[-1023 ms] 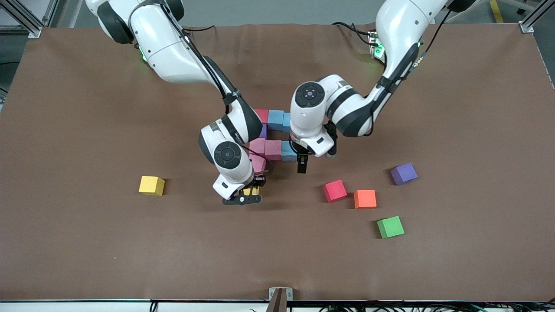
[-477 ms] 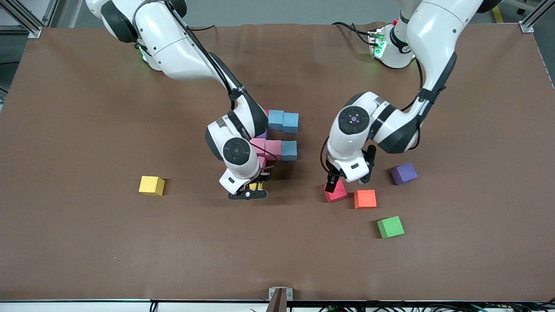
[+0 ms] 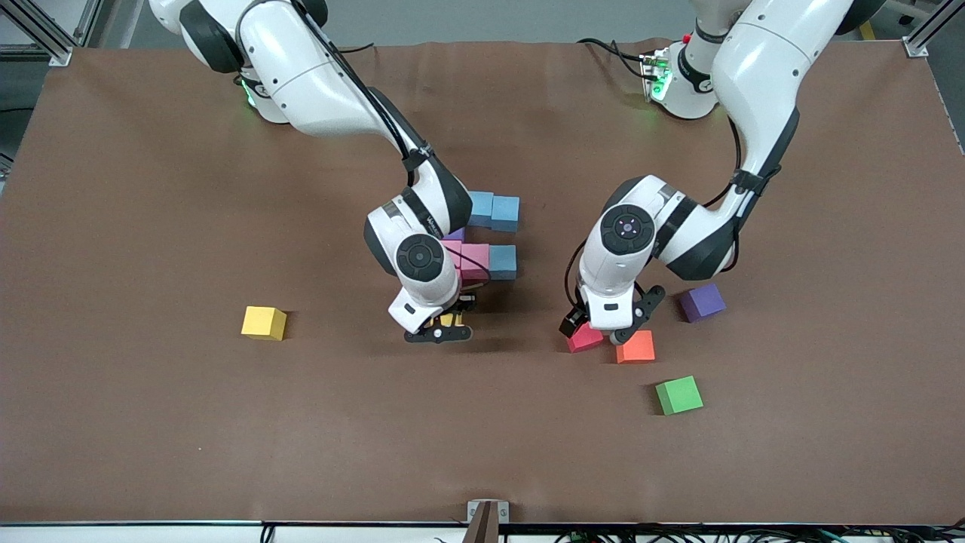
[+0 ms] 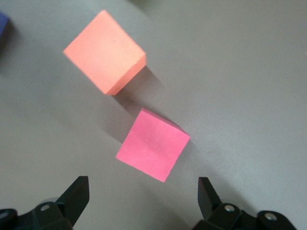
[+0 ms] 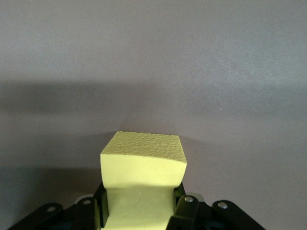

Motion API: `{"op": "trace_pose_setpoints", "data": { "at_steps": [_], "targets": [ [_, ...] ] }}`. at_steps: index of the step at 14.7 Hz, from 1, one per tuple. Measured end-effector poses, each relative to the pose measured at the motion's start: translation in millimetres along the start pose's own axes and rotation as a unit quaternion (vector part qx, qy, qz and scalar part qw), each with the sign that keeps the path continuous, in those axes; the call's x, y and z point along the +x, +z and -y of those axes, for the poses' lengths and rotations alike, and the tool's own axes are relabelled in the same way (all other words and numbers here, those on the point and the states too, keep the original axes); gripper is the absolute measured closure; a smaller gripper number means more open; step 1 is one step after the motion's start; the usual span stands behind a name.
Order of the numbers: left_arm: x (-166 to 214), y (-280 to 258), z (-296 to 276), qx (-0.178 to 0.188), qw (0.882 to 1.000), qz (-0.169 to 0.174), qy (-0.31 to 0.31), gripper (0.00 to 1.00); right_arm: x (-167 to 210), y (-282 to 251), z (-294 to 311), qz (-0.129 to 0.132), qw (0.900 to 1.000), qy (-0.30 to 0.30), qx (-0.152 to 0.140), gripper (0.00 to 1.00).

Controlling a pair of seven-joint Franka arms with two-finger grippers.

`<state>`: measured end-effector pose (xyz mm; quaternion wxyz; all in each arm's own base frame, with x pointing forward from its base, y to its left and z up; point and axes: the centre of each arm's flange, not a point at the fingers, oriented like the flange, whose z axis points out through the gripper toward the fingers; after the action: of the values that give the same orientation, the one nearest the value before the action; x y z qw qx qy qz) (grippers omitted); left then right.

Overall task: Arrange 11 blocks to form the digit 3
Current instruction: 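Grasp the red cube with the left gripper while the right gripper carries yellow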

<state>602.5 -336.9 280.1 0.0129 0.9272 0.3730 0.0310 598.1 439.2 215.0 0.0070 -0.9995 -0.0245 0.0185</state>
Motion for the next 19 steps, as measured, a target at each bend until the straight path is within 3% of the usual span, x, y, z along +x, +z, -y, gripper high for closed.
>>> {"op": "trace_pose_setpoints", "data": {
  "at_steps": [5,12,19],
  "targets": [
    [10.9,14.7,-5.5,0.000,0.993,0.006,0.120,0.00,-0.3,-0.1,0.4,0.001,1.000,-0.012,0.000,0.47],
    [26.3,42.8,-9.5,0.002,0.982,0.016,0.187,0.00,-1.5,0.2,-1.3,0.011,1.000,-0.012,-0.006,0.47],
    [27.1,52.6,-13.4,-0.017,0.981,0.013,0.194,0.00,2.8,-2.9,-4.8,0.008,1.000,-0.009,-0.005,0.47]
  ]
}}
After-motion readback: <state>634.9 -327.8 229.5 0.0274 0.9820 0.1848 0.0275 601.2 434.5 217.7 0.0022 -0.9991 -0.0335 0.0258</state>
